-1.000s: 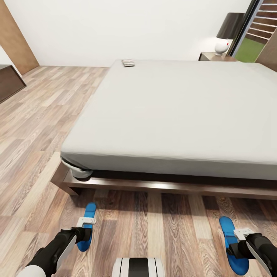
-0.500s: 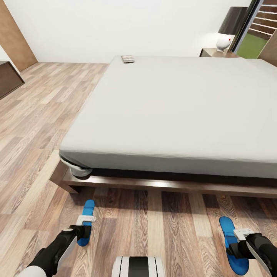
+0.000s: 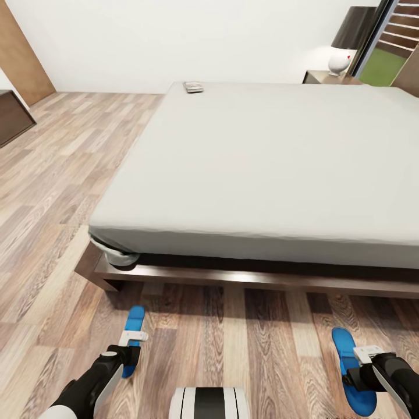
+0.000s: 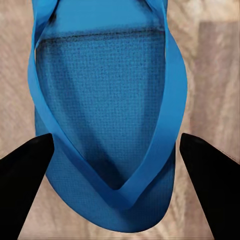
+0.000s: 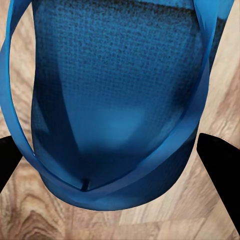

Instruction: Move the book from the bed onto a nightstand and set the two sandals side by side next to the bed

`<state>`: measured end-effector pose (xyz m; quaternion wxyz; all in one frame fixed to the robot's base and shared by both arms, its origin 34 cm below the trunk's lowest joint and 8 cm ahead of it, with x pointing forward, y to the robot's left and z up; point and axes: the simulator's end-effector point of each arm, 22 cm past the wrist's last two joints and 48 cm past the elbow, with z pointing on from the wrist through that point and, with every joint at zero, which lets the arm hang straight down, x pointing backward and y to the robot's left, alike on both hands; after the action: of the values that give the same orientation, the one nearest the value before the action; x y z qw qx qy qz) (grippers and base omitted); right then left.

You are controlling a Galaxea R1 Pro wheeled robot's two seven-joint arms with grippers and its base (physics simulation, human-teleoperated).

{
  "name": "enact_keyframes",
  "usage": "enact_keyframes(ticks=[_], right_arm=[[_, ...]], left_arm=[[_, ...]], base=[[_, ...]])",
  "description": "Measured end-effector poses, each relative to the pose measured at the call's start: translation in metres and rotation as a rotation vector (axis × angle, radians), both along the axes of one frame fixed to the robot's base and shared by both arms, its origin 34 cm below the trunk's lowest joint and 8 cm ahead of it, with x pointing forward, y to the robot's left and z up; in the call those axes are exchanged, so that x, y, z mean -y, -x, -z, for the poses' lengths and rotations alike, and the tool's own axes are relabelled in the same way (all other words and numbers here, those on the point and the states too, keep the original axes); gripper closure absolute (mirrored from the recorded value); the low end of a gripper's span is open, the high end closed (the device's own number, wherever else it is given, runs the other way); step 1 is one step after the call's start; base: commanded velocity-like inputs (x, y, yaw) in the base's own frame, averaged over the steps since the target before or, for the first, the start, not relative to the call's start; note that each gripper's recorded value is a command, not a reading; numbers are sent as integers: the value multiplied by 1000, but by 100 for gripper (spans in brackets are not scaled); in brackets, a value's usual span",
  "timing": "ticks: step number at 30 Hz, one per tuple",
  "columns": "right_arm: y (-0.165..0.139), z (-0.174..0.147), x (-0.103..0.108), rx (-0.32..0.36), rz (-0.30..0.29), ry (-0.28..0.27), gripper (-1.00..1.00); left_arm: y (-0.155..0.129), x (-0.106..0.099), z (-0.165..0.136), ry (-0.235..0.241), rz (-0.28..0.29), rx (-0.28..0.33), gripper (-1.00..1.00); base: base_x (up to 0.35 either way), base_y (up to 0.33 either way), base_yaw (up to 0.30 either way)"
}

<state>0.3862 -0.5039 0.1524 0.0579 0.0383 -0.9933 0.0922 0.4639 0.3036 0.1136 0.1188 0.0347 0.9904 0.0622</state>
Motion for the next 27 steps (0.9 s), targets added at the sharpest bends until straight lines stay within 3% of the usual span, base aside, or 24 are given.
enact_keyframes(ticks=[9, 17, 21, 27], right_arm=[[4, 4, 0, -12, 0, 0, 100], [4, 4, 0, -12, 0, 0, 100], [4, 4, 0, -12, 0, 0, 100], [4, 4, 0, -12, 0, 0, 100]], left_arm=[[5, 1, 5, 0, 4, -14, 100], [6, 14, 7, 4, 72, -8, 100], [23, 7, 14, -7, 70, -28, 100], [26, 6, 15, -9, 69, -32, 100]], base=[[0, 0, 0], [0, 0, 0], [0, 0, 0], [0, 0, 0]])
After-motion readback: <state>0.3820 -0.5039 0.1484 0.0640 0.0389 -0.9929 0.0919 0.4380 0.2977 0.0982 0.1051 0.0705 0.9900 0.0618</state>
